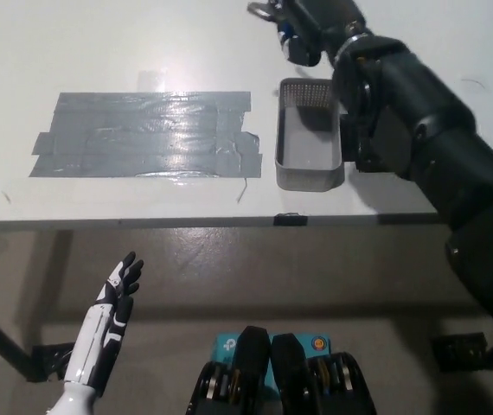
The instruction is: The robot picks the blue plier placed on top of the container and places it on the grey area of the table
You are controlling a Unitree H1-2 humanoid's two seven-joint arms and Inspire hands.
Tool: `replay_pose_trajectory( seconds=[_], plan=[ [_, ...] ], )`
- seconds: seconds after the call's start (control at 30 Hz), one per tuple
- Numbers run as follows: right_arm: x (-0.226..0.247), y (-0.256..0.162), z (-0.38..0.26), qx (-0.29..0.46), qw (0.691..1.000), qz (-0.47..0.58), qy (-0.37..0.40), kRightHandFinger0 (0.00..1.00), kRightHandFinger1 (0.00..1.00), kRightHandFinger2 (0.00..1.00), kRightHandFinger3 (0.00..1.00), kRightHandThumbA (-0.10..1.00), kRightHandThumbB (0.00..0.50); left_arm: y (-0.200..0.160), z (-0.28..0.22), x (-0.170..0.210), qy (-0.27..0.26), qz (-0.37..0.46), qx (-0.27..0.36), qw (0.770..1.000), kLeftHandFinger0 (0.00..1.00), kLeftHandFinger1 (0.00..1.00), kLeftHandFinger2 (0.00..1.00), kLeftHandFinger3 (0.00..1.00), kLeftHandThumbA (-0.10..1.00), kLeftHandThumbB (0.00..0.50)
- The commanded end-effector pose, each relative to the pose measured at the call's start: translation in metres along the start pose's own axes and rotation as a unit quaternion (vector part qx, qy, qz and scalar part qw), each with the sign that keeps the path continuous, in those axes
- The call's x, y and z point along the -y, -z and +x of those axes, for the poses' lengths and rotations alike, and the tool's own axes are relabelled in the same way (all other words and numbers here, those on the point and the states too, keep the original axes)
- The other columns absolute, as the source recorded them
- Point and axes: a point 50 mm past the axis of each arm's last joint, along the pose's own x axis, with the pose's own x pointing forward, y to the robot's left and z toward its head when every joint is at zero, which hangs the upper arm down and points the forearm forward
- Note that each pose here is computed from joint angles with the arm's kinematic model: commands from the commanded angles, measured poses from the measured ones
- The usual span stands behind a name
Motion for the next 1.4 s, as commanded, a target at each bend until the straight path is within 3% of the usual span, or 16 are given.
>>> replay_pose_trajectory(
  seconds=[0.0, 0.17, 0.27, 0.3, 0.37, 0.73, 0.77, 0.83, 0.9, 0.93, 0.97, 1.0, 1.03, 1.13, 1.17, 1.37],
  plan=[
    [0.036, -0.048, 0.014, 0.049, 0.997, -0.01, 0.064, 0.02, 0.53, 0.94, 0.67, -0.1, 0.193, -0.01, -0.002, -0.001, 0.0, 0.004, 0.023, 1.0, 1.0, 1.0, 1.0, 1.0, 1.0, 0.114],
    [0.002, -0.089, 0.013, 0.066, 0.998, 0.007, 0.018, 0.0, 0.44, 0.83, 0.65, -0.1, 0.236, -0.01, -0.004, 0.001, -0.001, 0.01, 0.02, 1.0, 1.0, 1.0, 1.0, 1.0, 1.0, 0.126],
    [0.001, -0.09, 0.013, 0.066, 0.998, 0.008, 0.018, 0.0, 0.4, 0.79, 0.49, -0.1, 0.236, -0.01, -0.004, 0.001, -0.001, 0.01, 0.02, 1.0, 1.0, 1.0, 1.0, 1.0, 1.0, 0.128],
    [-0.022, -0.112, 0.009, 0.079, 0.997, 0.027, 0.003, 0.0, 0.4, 0.78, 0.32, -0.1, 0.216, -0.014, -0.005, 0.002, 0.001, 0.007, 0.021, 1.0, 1.0, 1.0, 1.0, 1.0, 1.0, 0.127],
    [-0.031, -0.121, 0.007, 0.079, 0.996, 0.033, -0.004, 0.01, 0.42, 0.78, 0.27, -0.1, 0.224, -0.014, -0.004, 0.002, 0.001, 0.001, 0.019, 1.0, 1.0, 1.0, 1.0, 1.0, 1.0, 0.141],
    [-0.058, -0.133, 0.0, 0.062, 0.996, 0.06, -0.037, 0.01, 0.29, 0.59, 0.43, -0.1, 0.256, -0.018, 0.0, 0.001, 0.009, 0.003, 0.031, 0.999, 1.0, 1.0, 1.0, 1.0, 1.0, 0.124],
    [-0.062, -0.129, -0.002, 0.06, 0.996, 0.062, -0.038, 0.0, 0.13, 0.55, 0.22, -0.1, 0.246, -0.019, 0.001, 0.001, 0.011, 0.012, 0.034, 0.999, 1.0, 1.0, 1.0, 1.0, 1.0, 0.117],
    [-0.062, -0.128, -0.002, 0.058, 0.996, 0.063, -0.038, 0.0, 0.28, 0.81, 0.26, -0.1, 0.235, -0.019, 0.002, 0.001, 0.011, 0.012, 0.035, 0.999, 1.0, 1.0, 1.0, 1.0, 1.0, 0.117],
    [-0.062, -0.128, -0.002, 0.058, 0.996, 0.063, -0.038, 0.0, 0.38, 0.85, 0.35, -0.1, 0.241, -0.019, 0.002, 0.001, 0.011, 0.012, 0.035, 0.999, 1.0, 1.0, 1.0, 1.0, 1.0, 0.117],
    [-0.063, -0.122, -0.002, 0.051, 0.997, 0.048, -0.04, 0.14, 0.5, 0.91, 0.56, -0.1, 0.211, -0.02, 0.003, 0.001, 0.014, 0.018, 0.038, 0.999, 1.0, 1.0, 1.0, 1.0, 1.0, 0.114],
    [-0.064, -0.121, -0.002, 0.051, 0.997, 0.047, -0.038, 0.13, 0.47, 0.82, 0.54, -0.1, 0.21, -0.021, 0.003, 0.001, 0.014, 0.018, 0.038, 0.999, 1.0, 1.0, 1.0, 1.0, 1.0, 0.114],
    [-0.064, -0.117, -0.003, 0.044, 0.999, 0.023, -0.017, 0.3, 0.65, 0.96, 0.81, 0.08, 0.204, -0.021, 0.005, 0.001, 0.015, 0.015, 0.04, 0.999, 1.0, 1.0, 1.0, 1.0, 1.0, 0.128],
    [-0.065, -0.113, -0.003, 0.033, 0.999, 0.019, -0.026, 0.71, 1.0, 1.0, 1.0, 0.37, 0.269, -0.021, 0.006, 0.002, 0.016, 0.013, 0.04, 0.999, 1.0, 1.0, 1.0, 1.0, 1.0, 0.128],
    [-0.065, -0.113, -0.003, 0.032, 0.999, 0.019, -0.026, 0.68, 0.92, 1.0, 1.0, 0.4, 0.265, -0.021, 0.006, 0.002, 0.016, 0.013, 0.04, 0.999, 1.0, 1.0, 1.0, 1.0, 1.0, 0.129],
    [-0.06, -0.105, -0.001, 0.027, 0.998, 0.036, -0.048, 1.0, 1.0, 1.0, 1.0, 0.57, 0.374, -0.022, 0.008, 0.002, 0.017, 0.017, 0.042, 0.999, 1.0, 1.0, 1.0, 1.0, 1.0, 0.136],
    [-0.045, -0.094, 0.002, 0.036, 0.999, 0.01, 0.014, 1.0, 1.0, 1.0, 1.0, 0.75, 0.379, -0.021, 0.008, 0.003, 0.018, 0.016, 0.04, 0.999, 1.0, 1.0, 1.0, 1.0, 1.0, 0.143]
  ],
)
